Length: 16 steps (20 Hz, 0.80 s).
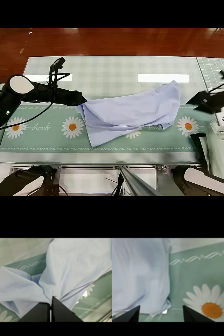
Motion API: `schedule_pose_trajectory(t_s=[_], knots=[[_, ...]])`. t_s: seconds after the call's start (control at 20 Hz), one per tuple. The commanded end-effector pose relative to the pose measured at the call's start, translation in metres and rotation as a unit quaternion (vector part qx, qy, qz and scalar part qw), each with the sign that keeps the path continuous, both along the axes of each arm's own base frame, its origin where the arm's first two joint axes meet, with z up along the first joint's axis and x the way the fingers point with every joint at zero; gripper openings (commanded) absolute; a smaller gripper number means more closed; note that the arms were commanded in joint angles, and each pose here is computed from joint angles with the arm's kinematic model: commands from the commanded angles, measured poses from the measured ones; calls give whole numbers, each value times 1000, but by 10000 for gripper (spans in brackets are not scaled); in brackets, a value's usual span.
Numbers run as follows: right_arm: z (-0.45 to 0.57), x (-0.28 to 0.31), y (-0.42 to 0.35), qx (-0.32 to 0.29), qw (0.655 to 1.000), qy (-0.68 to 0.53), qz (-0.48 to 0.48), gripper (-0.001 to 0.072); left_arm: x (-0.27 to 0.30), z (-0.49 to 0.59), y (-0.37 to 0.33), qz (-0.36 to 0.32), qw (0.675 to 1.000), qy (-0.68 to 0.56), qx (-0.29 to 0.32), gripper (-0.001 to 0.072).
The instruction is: Fold the shirts.
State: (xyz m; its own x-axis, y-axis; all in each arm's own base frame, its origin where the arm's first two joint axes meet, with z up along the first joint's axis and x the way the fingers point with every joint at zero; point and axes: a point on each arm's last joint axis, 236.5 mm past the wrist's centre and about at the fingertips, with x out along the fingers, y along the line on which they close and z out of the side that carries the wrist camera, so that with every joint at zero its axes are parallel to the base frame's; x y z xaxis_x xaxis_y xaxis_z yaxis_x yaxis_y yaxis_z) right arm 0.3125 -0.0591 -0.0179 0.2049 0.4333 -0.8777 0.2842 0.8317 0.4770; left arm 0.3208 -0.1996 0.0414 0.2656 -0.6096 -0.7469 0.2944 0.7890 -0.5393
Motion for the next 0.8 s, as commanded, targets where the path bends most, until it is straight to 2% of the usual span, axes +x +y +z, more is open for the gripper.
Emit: schedule_pose_trajectory(t_s=[0.0,0.4,0.45,0.5,0.6,0.75], knots=[[-32,-17,40,81,996,6,-29,612,0,0,0,0,1000,0,0,24],[-75,-11,70,25,999,5,-22,589,0,1,-2,1,1000,1,-4,24],[-78,-5,71,11,1000,1,-30,530,0,1,-1,1,1000,0,-4,24],[-79,4,71,3,999,-8,-44,407,1,1,-1,2,1000,0,-4,24],[-72,17,73,6,998,-26,-57,27,5,6,1,6,1000,-6,-5,24],[-24,41,69,8,997,-76,-25,25,25,34,11,12,999,-51,-6,24]])
